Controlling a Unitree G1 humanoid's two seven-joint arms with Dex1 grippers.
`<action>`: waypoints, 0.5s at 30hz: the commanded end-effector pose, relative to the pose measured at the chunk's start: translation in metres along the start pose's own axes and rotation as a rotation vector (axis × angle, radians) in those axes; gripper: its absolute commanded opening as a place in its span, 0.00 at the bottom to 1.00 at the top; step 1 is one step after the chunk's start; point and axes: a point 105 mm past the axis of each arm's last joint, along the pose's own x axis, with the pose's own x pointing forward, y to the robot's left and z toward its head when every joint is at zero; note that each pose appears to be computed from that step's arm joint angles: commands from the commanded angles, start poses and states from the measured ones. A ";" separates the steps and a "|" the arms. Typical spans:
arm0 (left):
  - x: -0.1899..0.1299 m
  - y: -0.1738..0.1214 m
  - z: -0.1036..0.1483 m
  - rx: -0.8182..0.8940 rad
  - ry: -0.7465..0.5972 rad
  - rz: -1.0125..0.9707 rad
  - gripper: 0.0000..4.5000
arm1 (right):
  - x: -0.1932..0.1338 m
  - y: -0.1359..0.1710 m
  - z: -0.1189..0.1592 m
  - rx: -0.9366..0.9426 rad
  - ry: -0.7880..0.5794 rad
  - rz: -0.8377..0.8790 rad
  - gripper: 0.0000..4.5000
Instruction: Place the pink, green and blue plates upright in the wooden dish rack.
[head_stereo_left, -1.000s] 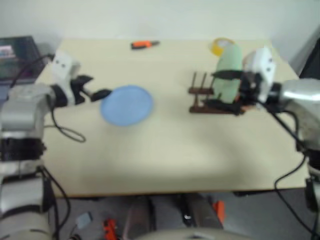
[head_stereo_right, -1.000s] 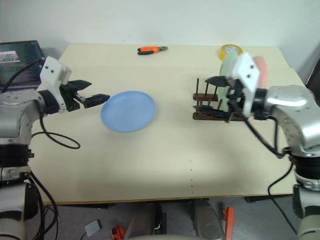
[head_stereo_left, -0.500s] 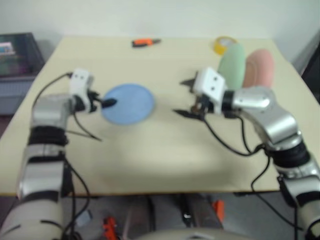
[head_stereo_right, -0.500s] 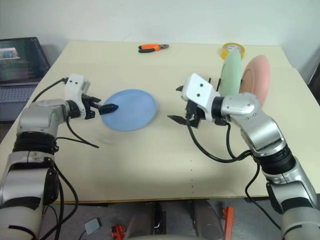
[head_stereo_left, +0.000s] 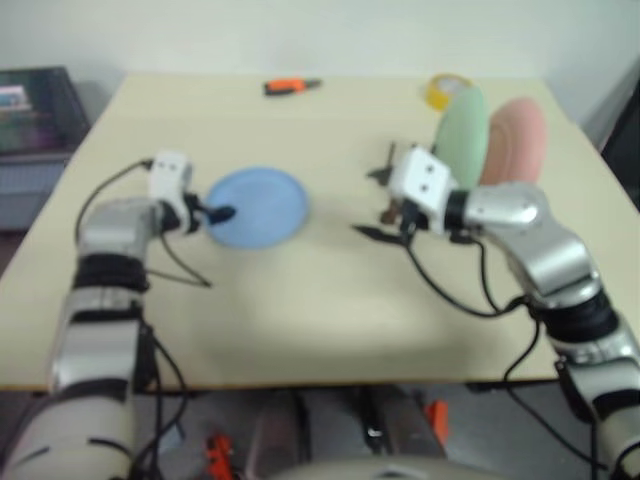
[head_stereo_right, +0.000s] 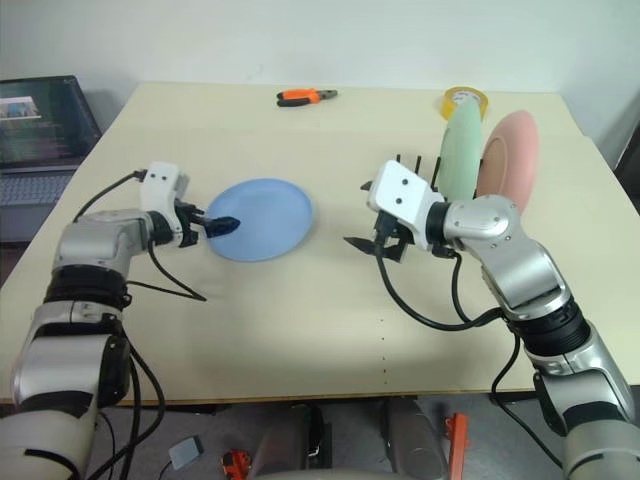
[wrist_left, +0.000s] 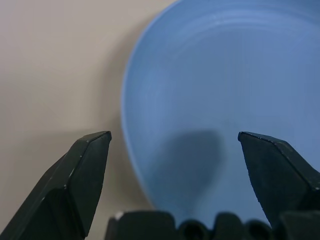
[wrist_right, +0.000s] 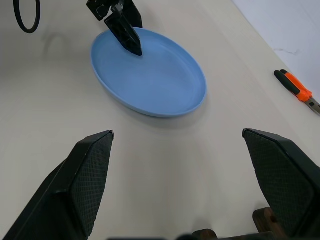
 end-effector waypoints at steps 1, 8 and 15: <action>-0.002 -0.002 0.016 -0.008 -0.049 -0.001 0.87 | -0.003 -0.001 0.009 -0.044 -0.018 -0.012 1.00; -0.002 -0.003 0.018 -0.008 -0.054 -0.003 0.32 | -0.005 -0.003 0.005 -0.044 -0.001 -0.021 1.00; -0.008 -0.003 0.031 -0.010 -0.099 -0.007 0.00 | -0.005 -0.002 0.003 -0.045 0.001 -0.017 1.00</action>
